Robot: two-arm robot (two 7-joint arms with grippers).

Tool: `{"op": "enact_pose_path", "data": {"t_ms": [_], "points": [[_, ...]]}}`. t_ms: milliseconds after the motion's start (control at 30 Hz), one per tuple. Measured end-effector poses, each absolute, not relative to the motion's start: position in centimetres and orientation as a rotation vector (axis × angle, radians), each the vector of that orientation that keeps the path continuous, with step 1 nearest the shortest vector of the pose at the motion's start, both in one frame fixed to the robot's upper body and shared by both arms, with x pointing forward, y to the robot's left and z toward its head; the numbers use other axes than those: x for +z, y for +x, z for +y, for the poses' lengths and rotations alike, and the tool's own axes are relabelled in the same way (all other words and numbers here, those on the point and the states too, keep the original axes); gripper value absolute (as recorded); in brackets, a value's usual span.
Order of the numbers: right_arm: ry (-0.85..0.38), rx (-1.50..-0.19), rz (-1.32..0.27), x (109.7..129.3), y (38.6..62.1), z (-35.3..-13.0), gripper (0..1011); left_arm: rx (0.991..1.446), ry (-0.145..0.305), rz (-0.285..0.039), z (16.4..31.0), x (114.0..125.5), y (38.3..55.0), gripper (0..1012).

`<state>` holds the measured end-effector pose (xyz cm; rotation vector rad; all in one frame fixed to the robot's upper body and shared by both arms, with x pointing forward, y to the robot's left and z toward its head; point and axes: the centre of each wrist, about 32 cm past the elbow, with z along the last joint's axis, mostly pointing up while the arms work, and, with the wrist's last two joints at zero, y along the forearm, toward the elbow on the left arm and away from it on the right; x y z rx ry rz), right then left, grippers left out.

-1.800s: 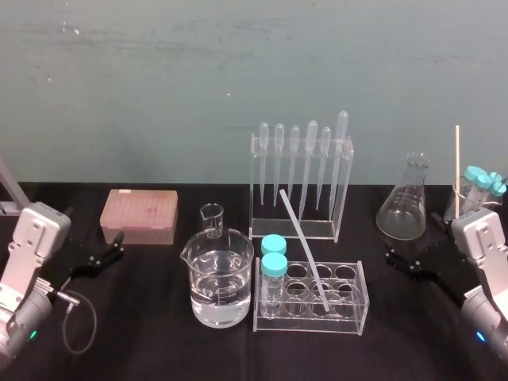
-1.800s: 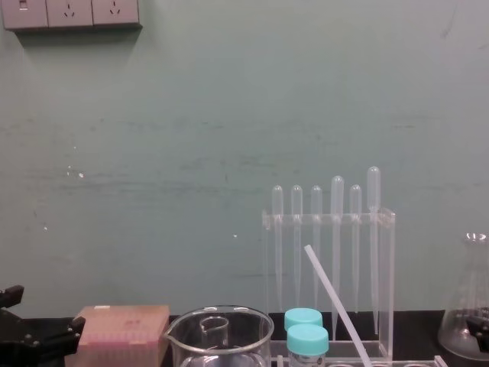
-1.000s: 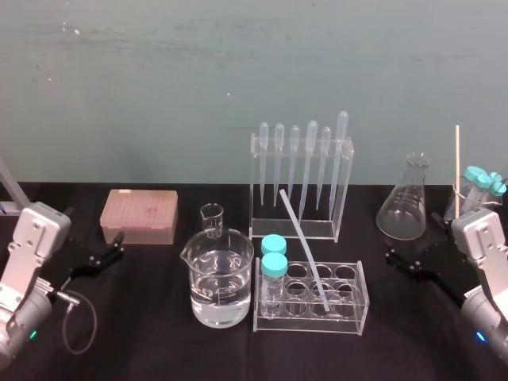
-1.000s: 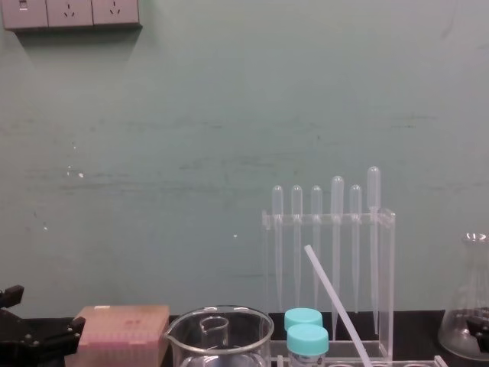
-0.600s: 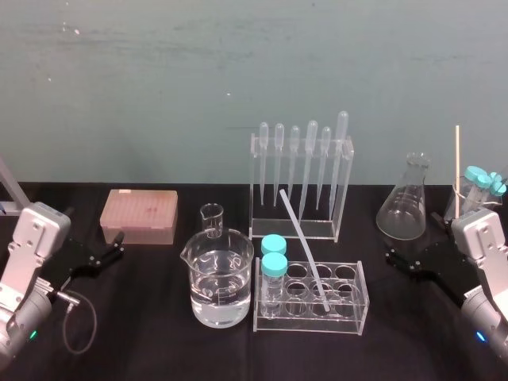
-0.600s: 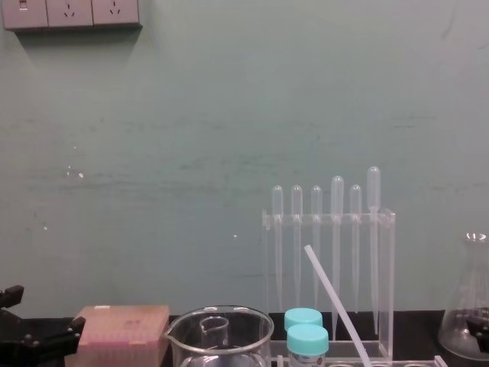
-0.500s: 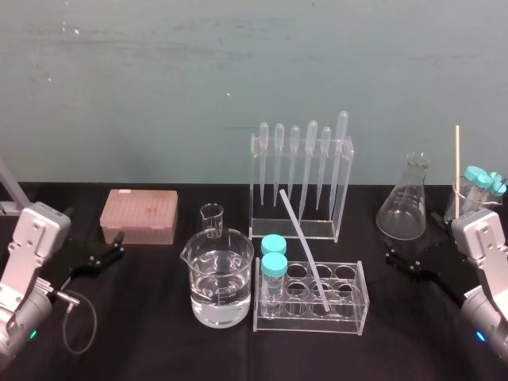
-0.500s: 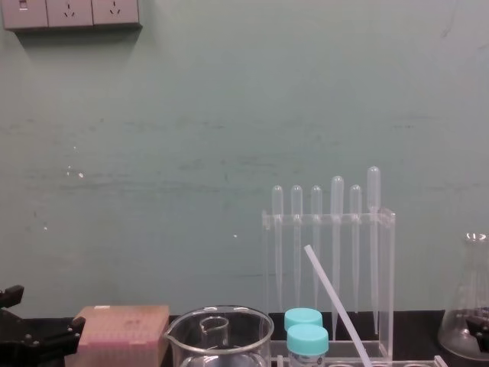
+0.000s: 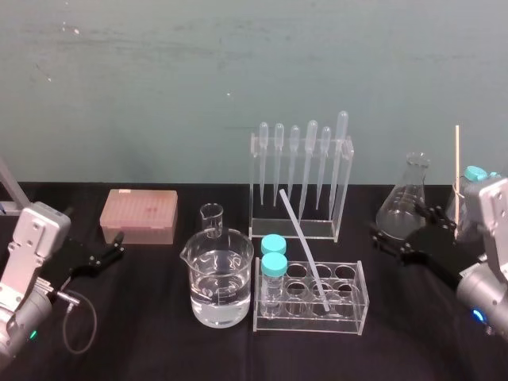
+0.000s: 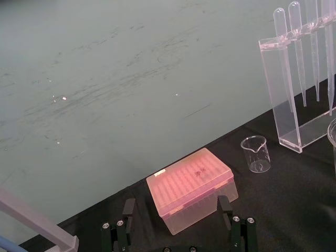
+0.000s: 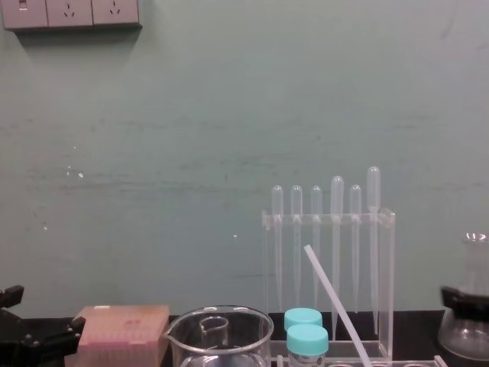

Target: Pick up the stirring rod with one hand, then place it down.

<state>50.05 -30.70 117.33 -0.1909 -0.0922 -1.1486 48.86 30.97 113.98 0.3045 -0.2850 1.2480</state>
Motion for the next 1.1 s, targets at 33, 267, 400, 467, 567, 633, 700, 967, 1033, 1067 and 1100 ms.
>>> {"op": "enact_pose_path", "data": {"t_ms": [33, 267, 400, 467, 567, 633, 700, 967, 1033, 1067, 1100], "points": [[-0.177, -1.128, -0.064, 117.7, 50.2, -30.6, 1003, 1.248, 0.304, -0.285, 31.0, 114.0, 48.9, 1000], [-0.099, -0.926, 0.086, 120.5, 51.1, -28.9, 1003, 1.248, 0.304, -0.285, 31.0, 114.0, 48.9, 1000], [-0.099, -0.84, 0.091, 121.4, 51.8, -27.7, 1003, 1.248, 0.304, -0.285, 31.0, 114.0, 48.9, 1000], [-0.116, -0.811, 0.087, 121.6, 52.2, -27.0, 1003, 1.248, 0.304, -0.285, 31.0, 114.0, 48.9, 1000], [-0.141, -0.798, 0.079, 121.7, 52.8, -26.3, 1003, 1.248, 0.304, -0.285, 31.0, 114.0, 48.9, 1000], [-0.151, -0.795, 0.076, 121.7, 53.1, -25.8, 1003, 1.248, 0.304, -0.285, 31.0, 114.0, 48.9, 1000], [-0.161, -0.793, 0.075, 121.8, 53.6, -25.3, 1003, 1.248, 0.304, -0.285, 31.0, 114.0, 48.9, 1000], [-0.19, -0.782, 0.092, 121.4, 55.0, -23.8, 1003, 1.248, 0.304, -0.285, 31.0, 114.0, 48.9, 1000], [-0.203, -0.788, 0.103, 121.3, 55.4, -23.5, 1003, 1.248, 0.304, -0.285, 31.0, 114.0, 48.9, 1000], [-0.207, -0.791, 0.106, 121.3, 55.5, -23.4, 1003, 1.248, 0.304, -0.285, 31.0, 114.0, 48.9, 1000], [-0.211, -0.796, 0.112, 121.1, 55.8, -23.2, 1003, 1.248, 0.304, -0.285, 31.0, 114.0, 48.9, 1000]]}}
